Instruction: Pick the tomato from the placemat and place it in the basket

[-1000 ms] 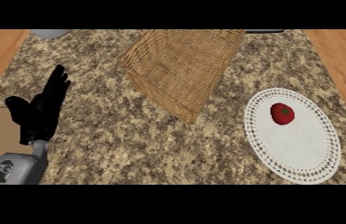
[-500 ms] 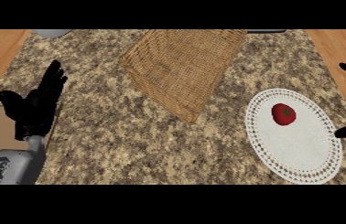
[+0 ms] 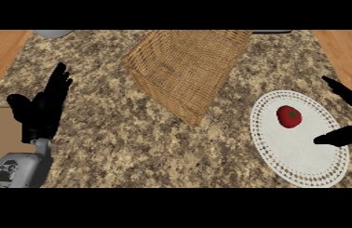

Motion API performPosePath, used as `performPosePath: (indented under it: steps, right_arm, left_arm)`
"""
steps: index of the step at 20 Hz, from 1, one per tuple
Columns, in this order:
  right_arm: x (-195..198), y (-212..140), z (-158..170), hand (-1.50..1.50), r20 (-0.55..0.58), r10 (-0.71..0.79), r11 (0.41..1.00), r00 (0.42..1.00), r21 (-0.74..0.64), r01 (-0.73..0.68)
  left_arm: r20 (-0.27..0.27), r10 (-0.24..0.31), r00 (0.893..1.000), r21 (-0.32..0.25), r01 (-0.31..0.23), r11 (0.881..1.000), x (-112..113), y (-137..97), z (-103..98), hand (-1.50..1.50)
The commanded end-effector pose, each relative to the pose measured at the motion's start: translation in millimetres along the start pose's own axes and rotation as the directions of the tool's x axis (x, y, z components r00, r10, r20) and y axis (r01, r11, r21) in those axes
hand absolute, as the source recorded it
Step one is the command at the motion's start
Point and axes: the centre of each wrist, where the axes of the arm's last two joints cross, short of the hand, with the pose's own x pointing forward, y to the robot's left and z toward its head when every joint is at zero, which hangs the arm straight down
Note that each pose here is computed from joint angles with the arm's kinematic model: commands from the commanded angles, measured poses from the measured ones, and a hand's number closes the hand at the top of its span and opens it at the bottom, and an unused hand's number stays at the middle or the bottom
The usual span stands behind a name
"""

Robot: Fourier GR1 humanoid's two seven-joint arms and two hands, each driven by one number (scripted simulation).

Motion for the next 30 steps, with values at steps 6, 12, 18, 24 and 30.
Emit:
performPosePath:
  steps: [6,12,18,24,30]
  right_arm:
    - [-12,37,-19,-1.50,0.046,0.026,0.999,0.999,-0.045,-0.024]
    - [9,46,-16,-1.50,0.082,-0.015,0.999,0.997,-0.048,0.019]
    - [-2,48,-9,-1.50,0.046,-0.023,0.999,0.999,-0.045,0.025]
    - [-18,58,-9,-1.50,-0.010,0.052,0.998,0.999,-0.033,-0.053]
    - [-31,76,-25,-1.50,-0.021,0.046,0.997,0.999,-0.060,-0.048]
  left_arm:
    - [0.001,0.008,1.000,0.006,-0.008,1.000,-9,-1,-16,0.00]
    - [-0.001,-0.003,1.000,-0.005,0.003,1.000,-11,5,-5,0.00]
    - [-0.011,-0.002,1.000,-0.008,0.002,1.000,-12,4,4,0.00]
    - [-0.023,0.001,1.000,-0.007,-0.001,1.000,8,13,-7,0.00]
    - [0.001,-0.001,1.000,-0.005,0.001,1.000,4,-7,13,0.00]
